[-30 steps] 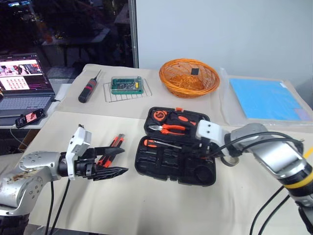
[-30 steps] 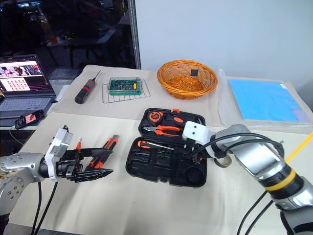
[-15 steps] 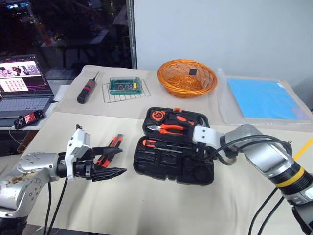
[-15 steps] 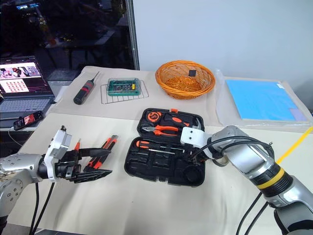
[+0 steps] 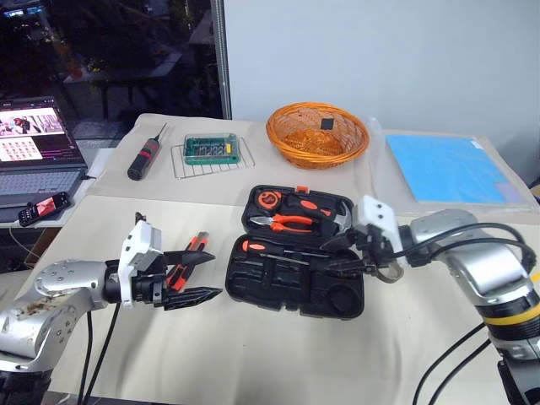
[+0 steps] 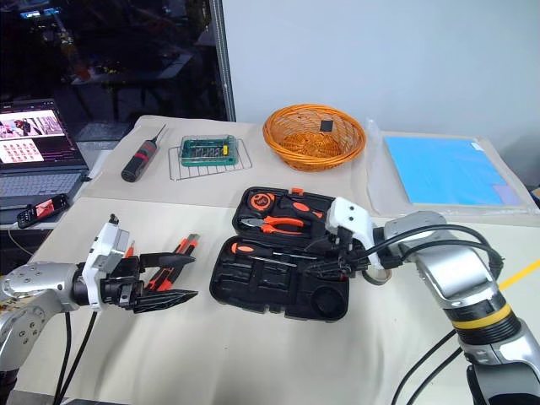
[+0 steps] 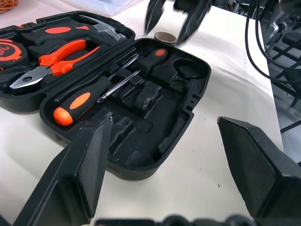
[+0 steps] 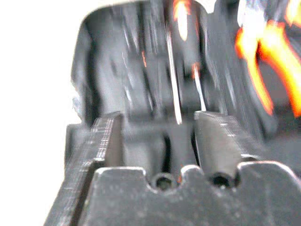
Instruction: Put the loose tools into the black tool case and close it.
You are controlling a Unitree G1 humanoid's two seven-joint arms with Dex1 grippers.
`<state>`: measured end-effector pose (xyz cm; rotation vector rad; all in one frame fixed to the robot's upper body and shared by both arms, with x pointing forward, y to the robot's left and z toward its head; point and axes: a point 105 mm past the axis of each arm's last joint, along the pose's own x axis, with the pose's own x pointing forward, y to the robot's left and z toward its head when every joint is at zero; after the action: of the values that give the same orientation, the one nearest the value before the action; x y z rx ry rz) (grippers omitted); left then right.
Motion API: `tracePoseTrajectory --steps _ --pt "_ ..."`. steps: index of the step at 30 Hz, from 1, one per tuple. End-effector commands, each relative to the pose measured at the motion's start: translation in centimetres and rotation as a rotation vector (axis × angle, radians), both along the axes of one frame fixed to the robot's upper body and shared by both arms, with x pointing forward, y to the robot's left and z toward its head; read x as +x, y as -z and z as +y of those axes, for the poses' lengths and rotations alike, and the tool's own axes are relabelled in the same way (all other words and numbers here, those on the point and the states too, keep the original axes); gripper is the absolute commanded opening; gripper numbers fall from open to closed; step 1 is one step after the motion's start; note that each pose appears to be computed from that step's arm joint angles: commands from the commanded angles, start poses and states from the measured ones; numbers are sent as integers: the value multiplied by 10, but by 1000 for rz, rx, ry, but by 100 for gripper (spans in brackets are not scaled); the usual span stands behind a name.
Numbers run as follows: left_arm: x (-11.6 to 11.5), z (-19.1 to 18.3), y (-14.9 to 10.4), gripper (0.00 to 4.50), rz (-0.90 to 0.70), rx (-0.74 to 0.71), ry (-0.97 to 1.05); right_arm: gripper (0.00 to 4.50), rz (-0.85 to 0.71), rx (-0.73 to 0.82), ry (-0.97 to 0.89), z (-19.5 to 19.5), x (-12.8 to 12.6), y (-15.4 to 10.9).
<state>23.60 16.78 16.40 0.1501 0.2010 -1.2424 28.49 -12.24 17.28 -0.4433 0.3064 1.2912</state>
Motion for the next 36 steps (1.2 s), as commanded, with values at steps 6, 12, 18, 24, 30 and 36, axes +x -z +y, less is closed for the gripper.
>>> tracePoseTrajectory --steps 6,12,18,24,30,36 --pt "2 -4 -5 384 -35 -20 -6 3 -156 111 355 2 21 44" --pt "4 6 5 384 -23 -1 -56 3 -123 -168 241 1 4 108" --pt "14 29 9 384 -34 -20 -243 3 -277 10 248 7 16 65" --pt "30 65 9 384 -45 -72 -618 30 -253 378 102 5 -24 -15" --pt "34 102 16 384 0 -11 -893 213 -182 288 0 -5 -57 -21" --pt "27 126 40 384 114 124 -1092 424 -208 264 -39 -4 -56 -27"
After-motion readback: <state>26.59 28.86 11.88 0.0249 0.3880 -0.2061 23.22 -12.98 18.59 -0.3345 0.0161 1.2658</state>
